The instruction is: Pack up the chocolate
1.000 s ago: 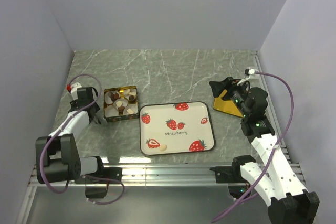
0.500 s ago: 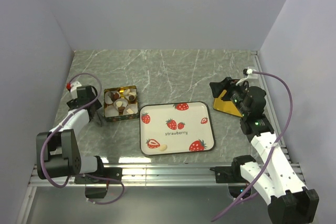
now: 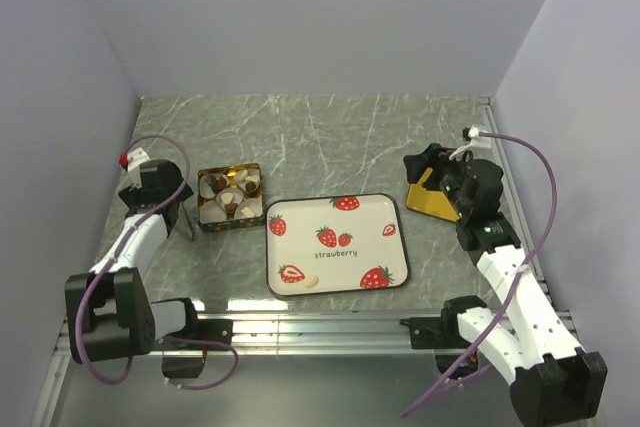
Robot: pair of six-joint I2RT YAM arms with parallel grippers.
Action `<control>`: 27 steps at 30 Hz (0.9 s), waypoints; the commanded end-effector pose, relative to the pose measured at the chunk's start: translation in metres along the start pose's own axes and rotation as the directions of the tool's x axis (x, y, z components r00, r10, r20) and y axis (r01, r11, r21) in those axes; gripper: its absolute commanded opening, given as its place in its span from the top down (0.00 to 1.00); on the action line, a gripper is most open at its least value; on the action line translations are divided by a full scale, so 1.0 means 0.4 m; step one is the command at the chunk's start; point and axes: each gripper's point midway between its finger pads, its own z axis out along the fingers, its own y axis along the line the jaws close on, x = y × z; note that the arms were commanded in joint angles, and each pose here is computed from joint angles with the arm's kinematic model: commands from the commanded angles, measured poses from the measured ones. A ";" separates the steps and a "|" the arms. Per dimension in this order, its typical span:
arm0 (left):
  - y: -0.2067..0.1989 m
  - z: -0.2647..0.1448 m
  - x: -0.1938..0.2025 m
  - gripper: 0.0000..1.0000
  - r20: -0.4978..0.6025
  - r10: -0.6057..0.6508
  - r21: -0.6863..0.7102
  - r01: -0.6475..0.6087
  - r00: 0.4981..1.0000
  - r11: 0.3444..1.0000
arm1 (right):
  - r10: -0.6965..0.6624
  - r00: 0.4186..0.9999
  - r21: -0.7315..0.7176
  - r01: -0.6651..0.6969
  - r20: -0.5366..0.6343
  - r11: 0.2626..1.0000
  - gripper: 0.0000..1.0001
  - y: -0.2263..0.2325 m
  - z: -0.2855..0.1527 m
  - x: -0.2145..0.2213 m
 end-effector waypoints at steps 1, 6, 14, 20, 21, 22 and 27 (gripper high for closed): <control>-0.033 -0.030 -0.081 0.07 0.102 -0.061 0.077 0.053 0.993 0.996 | -0.021 0.999 0.080 0.019 0.026 0.997 0.23 -0.023 0.014 -0.043; -0.097 -0.058 -0.089 0.08 0.094 -0.067 0.229 0.044 0.993 0.972 | 0.000 0.994 0.213 0.023 -0.109 0.977 0.23 -0.089 0.059 0.020; -0.176 -0.138 -0.101 0.08 0.116 -0.090 0.458 0.027 0.989 0.889 | 0.053 0.953 0.357 0.061 -0.300 0.932 0.26 -0.173 0.140 0.132; -0.183 -0.180 -0.119 0.07 0.163 -0.116 0.512 0.017 0.980 0.859 | 0.084 0.906 0.403 0.100 -0.415 0.910 0.33 -0.216 0.198 0.213; -0.185 -0.182 -0.117 0.07 0.160 -0.114 0.518 0.015 0.980 0.855 | 0.089 0.901 0.410 0.105 -0.425 0.906 0.34 -0.221 0.202 0.222; -0.187 -0.181 -0.114 0.07 0.157 -0.112 0.519 0.015 0.981 0.855 | 0.090 0.895 0.414 0.111 -0.437 0.904 0.35 -0.226 0.207 0.230; -0.193 -0.180 -0.107 0.07 0.143 -0.104 0.527 0.014 0.984 0.850 | 0.115 0.846 0.432 0.145 -0.520 0.890 0.43 -0.252 0.243 0.293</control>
